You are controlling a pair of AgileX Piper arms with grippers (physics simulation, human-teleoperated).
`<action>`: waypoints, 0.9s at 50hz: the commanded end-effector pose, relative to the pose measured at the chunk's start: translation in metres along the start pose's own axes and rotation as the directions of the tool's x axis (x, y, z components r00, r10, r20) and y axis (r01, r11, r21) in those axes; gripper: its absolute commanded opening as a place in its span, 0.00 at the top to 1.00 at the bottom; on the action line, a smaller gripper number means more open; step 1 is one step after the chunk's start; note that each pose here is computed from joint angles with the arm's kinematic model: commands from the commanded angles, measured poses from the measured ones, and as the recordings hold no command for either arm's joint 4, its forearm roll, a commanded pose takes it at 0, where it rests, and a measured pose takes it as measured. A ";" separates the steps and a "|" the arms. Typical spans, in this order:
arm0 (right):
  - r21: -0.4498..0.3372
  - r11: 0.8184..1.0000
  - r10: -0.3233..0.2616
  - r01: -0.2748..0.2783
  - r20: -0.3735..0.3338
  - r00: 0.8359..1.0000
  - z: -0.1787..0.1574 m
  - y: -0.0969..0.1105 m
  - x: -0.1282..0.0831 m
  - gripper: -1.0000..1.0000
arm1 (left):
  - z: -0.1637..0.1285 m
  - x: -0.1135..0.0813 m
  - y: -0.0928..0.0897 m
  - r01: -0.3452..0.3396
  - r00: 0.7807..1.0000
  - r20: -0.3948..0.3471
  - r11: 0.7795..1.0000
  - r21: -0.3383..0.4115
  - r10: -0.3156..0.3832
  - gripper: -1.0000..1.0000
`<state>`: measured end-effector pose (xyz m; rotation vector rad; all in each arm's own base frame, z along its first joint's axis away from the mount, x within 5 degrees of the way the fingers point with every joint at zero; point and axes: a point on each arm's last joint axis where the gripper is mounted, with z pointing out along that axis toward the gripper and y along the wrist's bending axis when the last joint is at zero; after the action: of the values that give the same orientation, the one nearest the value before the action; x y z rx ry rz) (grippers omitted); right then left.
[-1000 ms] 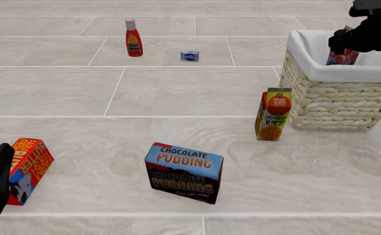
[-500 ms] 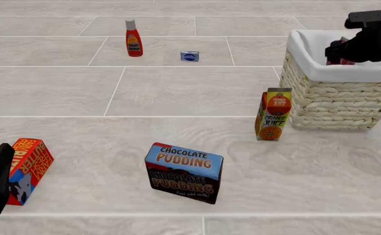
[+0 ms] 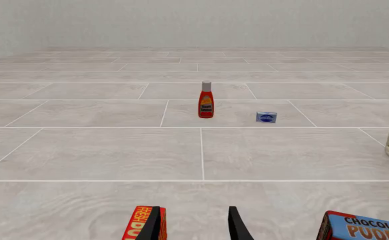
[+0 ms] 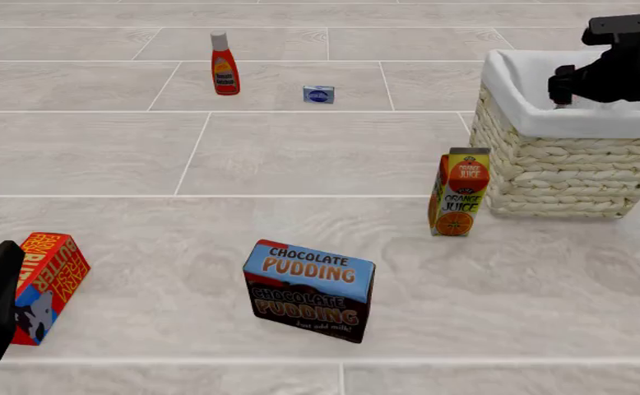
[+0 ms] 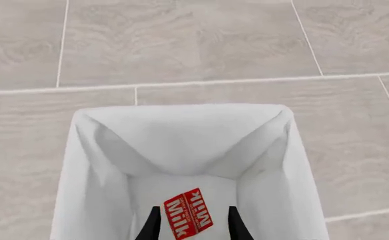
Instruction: Pick the milk and place it in the basket.
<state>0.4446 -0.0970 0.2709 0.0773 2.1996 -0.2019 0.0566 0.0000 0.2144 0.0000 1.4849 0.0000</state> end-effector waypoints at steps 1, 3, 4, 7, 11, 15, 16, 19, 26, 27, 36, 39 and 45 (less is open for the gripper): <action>0.004 1.000 0.000 0.000 0.016 1.000 -0.007 -0.002 -0.005 0.00 | 0.000 0.000 0.000 0.000 1.000 0.000 1.000 0.000 0.000 0.00; 0.005 1.000 -0.001 0.001 0.018 1.000 -0.009 -0.002 -0.006 0.00 | 0.000 0.000 0.000 0.000 1.000 0.000 1.000 0.000 0.000 0.00; 0.005 1.000 -0.002 0.002 0.019 1.000 -0.010 -0.002 -0.007 0.00 | 0.000 0.000 0.000 0.000 1.000 0.000 1.000 0.000 0.000 0.00; 0.006 1.000 -0.002 0.002 0.022 1.000 -0.012 -0.002 -0.008 0.00 | 0.000 0.000 0.000 0.000 1.000 0.000 1.000 0.000 0.000 0.00; 0.007 1.000 -0.004 0.004 0.028 1.000 -0.017 -0.003 -0.010 0.00 | 0.000 0.000 0.000 0.000 1.000 0.000 1.000 0.000 0.000 0.00; 0.007 1.000 -0.006 0.005 0.033 0.999 -0.021 -0.003 -0.011 0.00 | 0.000 0.000 0.000 0.000 1.000 0.000 1.000 0.000 0.000 0.00; 0.008 1.000 -0.006 0.006 0.037 0.999 -0.024 -0.003 -0.013 0.00 | 0.000 0.000 0.000 0.000 1.000 0.000 1.000 0.000 0.000 0.00; 0.009 1.000 -0.007 0.007 0.047 0.999 -0.030 -0.003 -0.016 0.00 | 0.000 0.000 0.000 0.000 1.000 0.000 1.000 0.000 0.000 0.00; 0.010 1.000 -0.018 0.017 0.068 0.998 -0.042 -0.002 -0.021 0.00 | 0.000 0.000 0.000 0.000 1.000 0.000 1.000 0.000 0.000 0.00; 0.010 1.000 -0.018 0.017 0.068 0.998 -0.042 -0.002 -0.021 0.00 | 0.000 0.000 0.000 0.000 1.000 0.000 1.000 0.000 0.000 0.00; 0.013 1.000 -0.025 0.024 0.092 0.995 -0.056 -0.002 -0.024 0.00 | 0.000 0.000 0.000 0.000 1.000 0.000 1.000 0.000 0.000 0.00; 0.016 1.000 -0.024 0.023 0.108 0.994 -0.062 -0.003 -0.024 0.00 | 0.000 0.000 0.000 0.000 1.000 0.000 1.000 0.000 0.000 0.00; 0.024 1.000 -0.023 0.020 0.123 0.992 -0.072 -0.005 -0.024 0.00 | 0.000 0.000 0.000 0.000 1.000 0.000 1.000 0.000 0.000 0.00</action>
<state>0.4121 -0.0902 0.3234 0.0530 2.1015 -0.2297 0.0566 0.0000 0.2144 0.0000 1.4849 0.0000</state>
